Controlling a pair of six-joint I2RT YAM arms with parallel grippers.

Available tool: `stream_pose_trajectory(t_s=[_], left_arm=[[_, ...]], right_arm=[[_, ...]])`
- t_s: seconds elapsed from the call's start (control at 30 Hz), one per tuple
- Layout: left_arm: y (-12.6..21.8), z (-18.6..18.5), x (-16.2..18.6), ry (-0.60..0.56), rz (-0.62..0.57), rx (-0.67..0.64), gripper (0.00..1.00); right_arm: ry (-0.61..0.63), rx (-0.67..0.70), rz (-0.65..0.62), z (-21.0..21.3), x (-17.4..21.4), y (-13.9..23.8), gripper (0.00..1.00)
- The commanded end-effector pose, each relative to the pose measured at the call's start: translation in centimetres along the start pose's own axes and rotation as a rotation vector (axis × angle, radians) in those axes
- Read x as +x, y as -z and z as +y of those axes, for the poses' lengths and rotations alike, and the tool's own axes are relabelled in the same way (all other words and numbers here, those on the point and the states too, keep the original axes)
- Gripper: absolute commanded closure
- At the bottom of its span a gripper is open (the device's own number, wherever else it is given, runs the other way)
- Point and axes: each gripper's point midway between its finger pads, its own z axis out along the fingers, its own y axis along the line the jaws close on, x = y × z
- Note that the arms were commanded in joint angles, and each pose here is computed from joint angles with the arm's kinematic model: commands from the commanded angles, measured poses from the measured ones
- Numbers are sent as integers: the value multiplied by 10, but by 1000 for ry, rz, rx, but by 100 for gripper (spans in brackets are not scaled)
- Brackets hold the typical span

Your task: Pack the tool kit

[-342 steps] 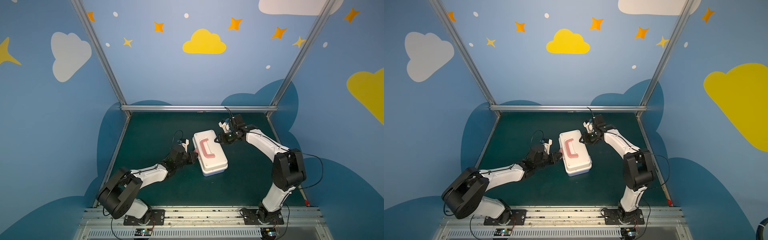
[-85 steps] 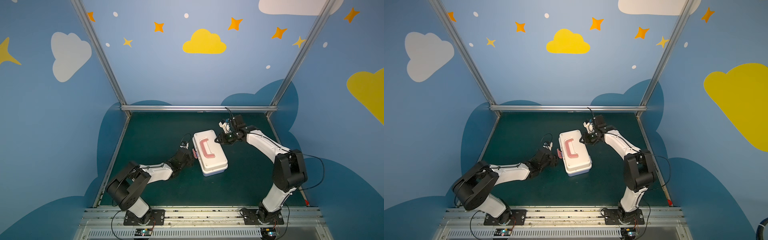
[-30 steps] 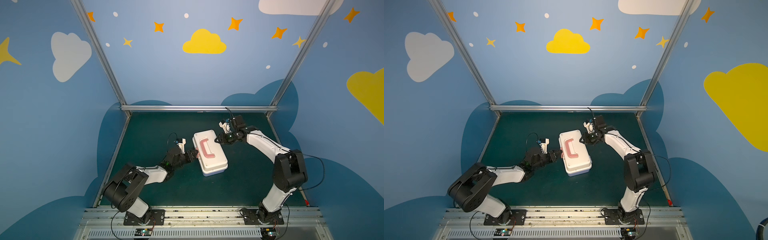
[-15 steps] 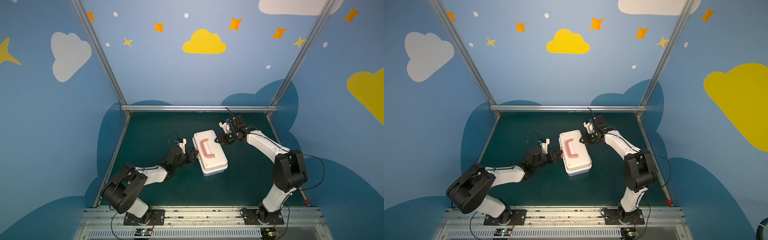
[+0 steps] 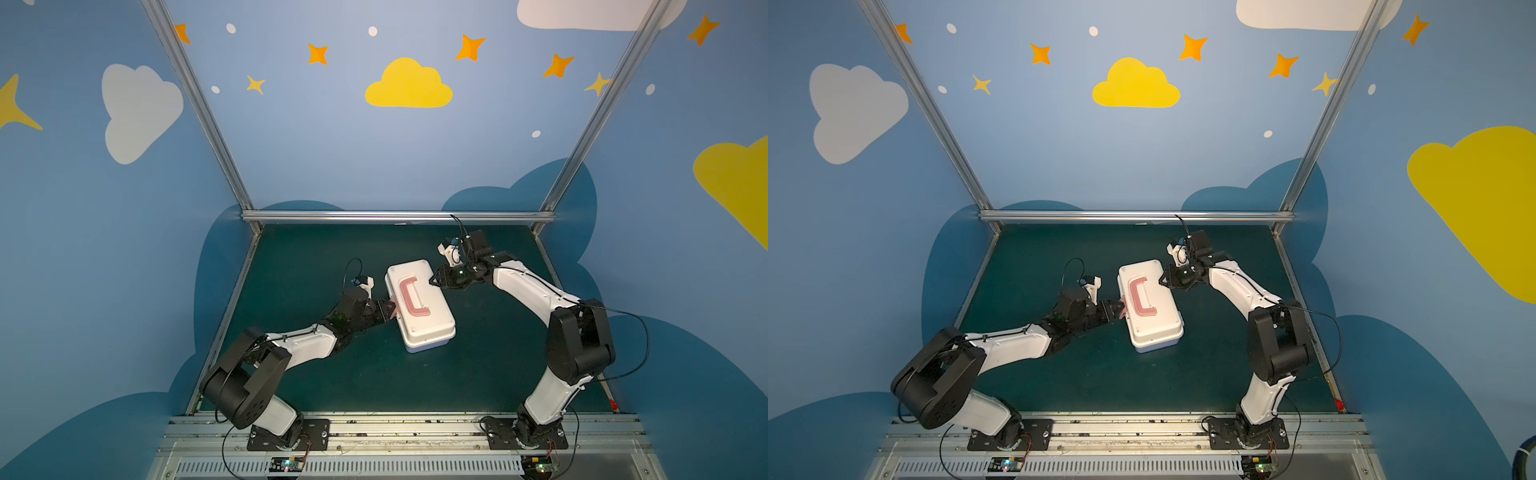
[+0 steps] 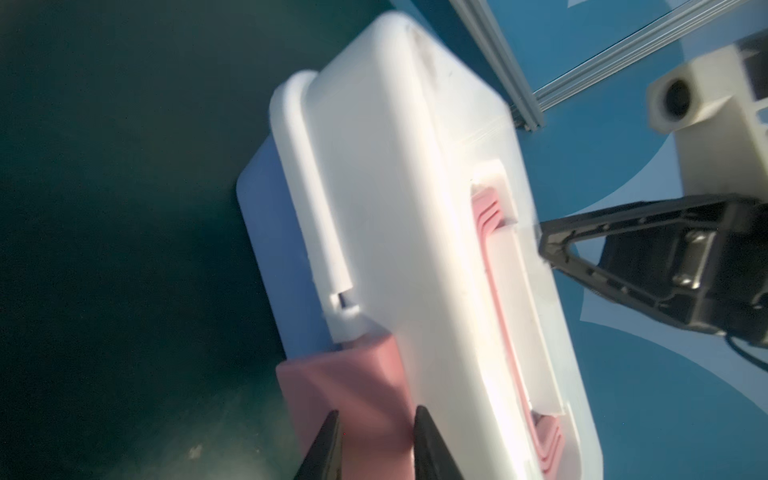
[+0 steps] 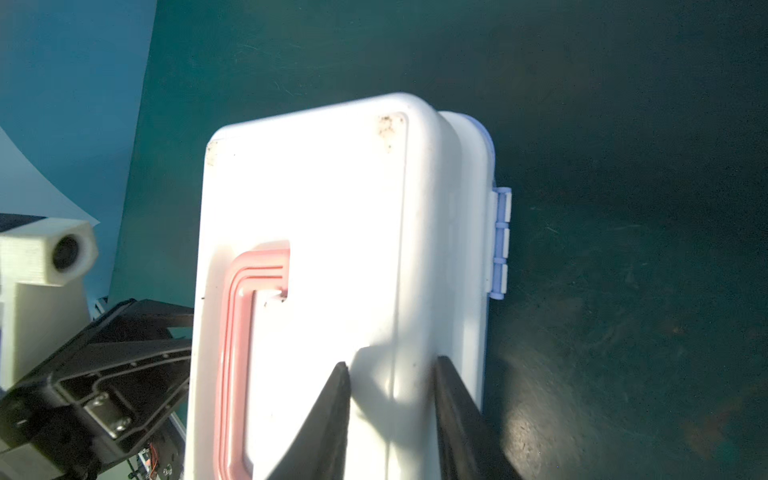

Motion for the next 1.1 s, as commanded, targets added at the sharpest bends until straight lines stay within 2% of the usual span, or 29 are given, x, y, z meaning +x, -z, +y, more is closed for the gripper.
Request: stream_pose_trajectory(t_s=[0.0, 0.7, 1.07], left_arm=[[2, 6, 11, -5, 46, -30, 70], [7, -27, 1, -49, 11, 84, 71], [6, -36, 1, -71, 14, 106, 78]], right_arm=[[-44, -101, 244, 24, 64, -32, 67], [-46, -97, 249, 23, 65, -34, 68], [-49, -96, 251, 21, 66, -35, 68]])
